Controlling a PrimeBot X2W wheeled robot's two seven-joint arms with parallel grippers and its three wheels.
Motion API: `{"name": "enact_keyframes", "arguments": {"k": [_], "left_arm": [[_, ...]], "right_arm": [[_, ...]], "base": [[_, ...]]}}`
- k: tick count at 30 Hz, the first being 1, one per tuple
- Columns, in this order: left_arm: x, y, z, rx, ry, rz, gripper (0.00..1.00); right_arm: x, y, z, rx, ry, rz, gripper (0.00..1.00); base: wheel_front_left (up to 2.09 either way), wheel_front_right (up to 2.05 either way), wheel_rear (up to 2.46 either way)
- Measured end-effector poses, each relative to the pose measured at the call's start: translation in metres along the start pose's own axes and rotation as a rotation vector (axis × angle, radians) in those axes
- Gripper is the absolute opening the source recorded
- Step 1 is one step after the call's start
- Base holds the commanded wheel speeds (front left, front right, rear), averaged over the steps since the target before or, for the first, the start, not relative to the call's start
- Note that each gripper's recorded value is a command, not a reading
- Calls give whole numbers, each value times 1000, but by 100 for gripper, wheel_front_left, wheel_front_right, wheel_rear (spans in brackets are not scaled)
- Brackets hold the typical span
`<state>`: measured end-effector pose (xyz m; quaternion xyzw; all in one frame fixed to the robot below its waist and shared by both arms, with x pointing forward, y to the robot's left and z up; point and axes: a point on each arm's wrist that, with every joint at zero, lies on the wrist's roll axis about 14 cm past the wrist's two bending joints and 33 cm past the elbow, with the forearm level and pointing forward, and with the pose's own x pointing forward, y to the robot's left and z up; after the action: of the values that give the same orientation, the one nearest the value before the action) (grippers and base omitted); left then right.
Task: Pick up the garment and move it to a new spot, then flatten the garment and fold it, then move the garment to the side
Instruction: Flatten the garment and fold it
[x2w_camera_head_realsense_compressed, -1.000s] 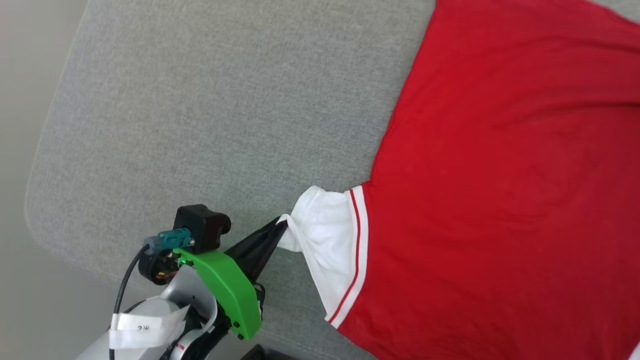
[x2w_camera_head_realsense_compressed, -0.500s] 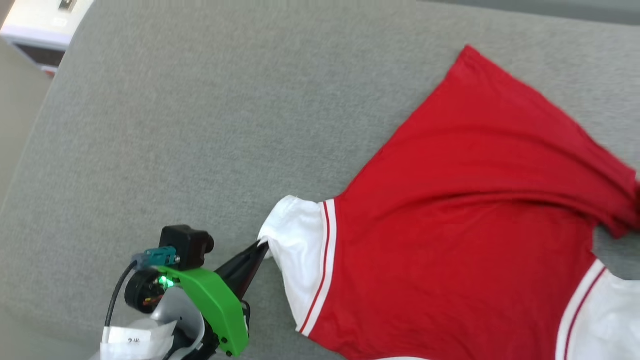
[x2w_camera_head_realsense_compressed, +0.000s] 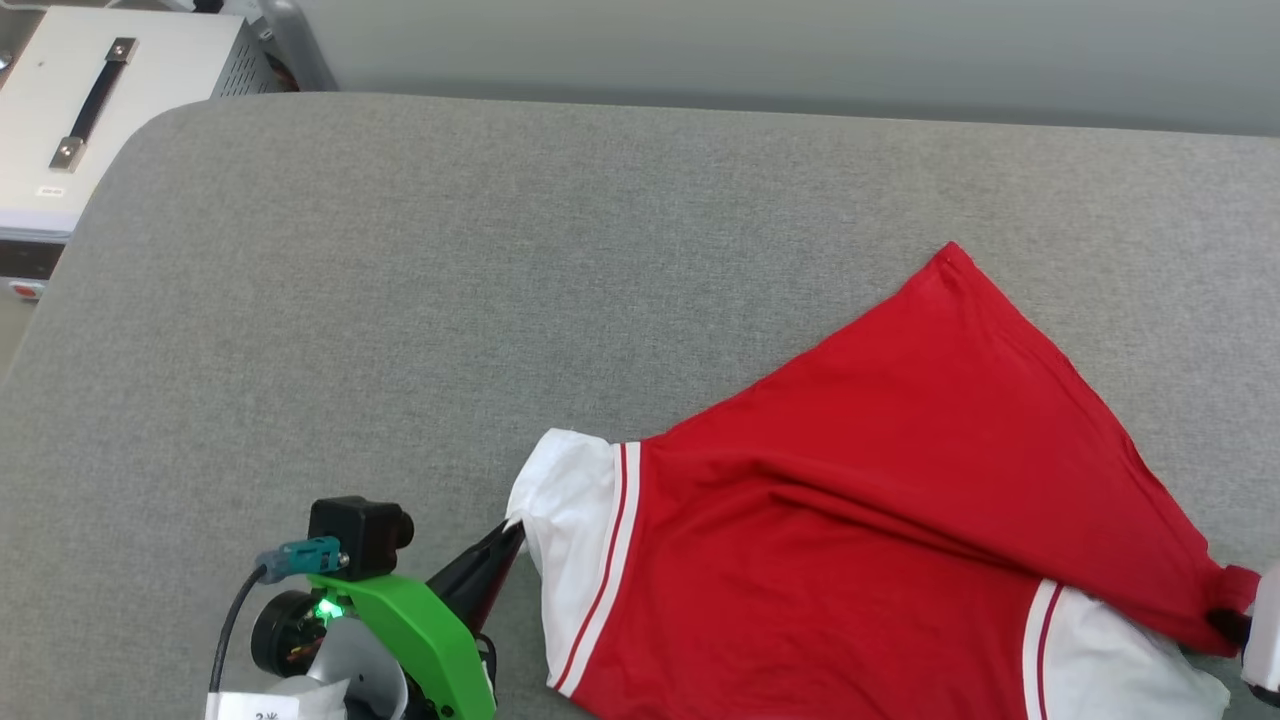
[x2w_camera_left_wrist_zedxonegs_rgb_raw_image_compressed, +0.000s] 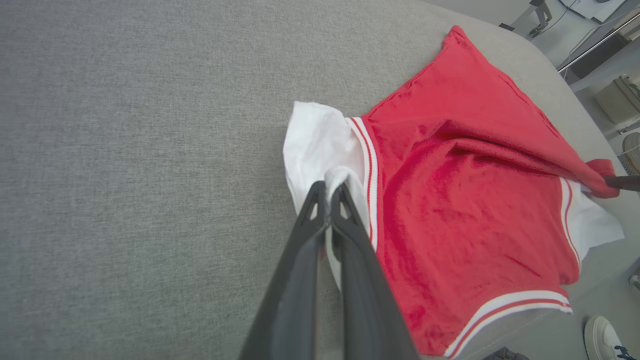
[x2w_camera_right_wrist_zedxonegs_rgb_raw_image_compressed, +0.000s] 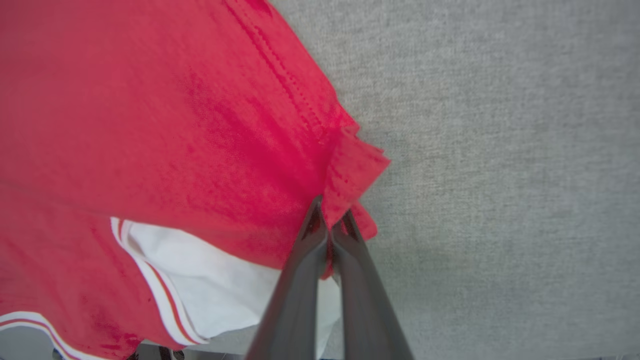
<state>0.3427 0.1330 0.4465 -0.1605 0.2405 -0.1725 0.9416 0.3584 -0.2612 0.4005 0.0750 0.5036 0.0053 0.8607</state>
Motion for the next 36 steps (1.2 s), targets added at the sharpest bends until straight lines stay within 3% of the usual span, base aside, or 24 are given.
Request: {"name": "enact_keyframes", "arguments": {"k": [10, 11, 18, 27, 36], "left_arm": [[6, -12, 3, -10, -21, -33, 0], [6, -12, 3, -11, -20, -32, 0], [4, -9, 2, -15, -19, -25, 0], [0, -10, 8, -9, -35, -25, 0], [5, -8, 13, -6, -38, -18, 0]], "right_arm": [[-6, -7, -23, 35, 11, -11, 2], [-5, -6, -22, 29, 8, -10, 100], [-8, 10, -1, -39, -28, 38, 100], [-29, 62, 81, -259, -159, 115, 100], [1, 108, 131, -357, -106, 155, 100]], "base": [[0, 0, 0], [0, 0, 0], [0, 0, 0], [0, 0, 0], [0, 0, 0]]}}
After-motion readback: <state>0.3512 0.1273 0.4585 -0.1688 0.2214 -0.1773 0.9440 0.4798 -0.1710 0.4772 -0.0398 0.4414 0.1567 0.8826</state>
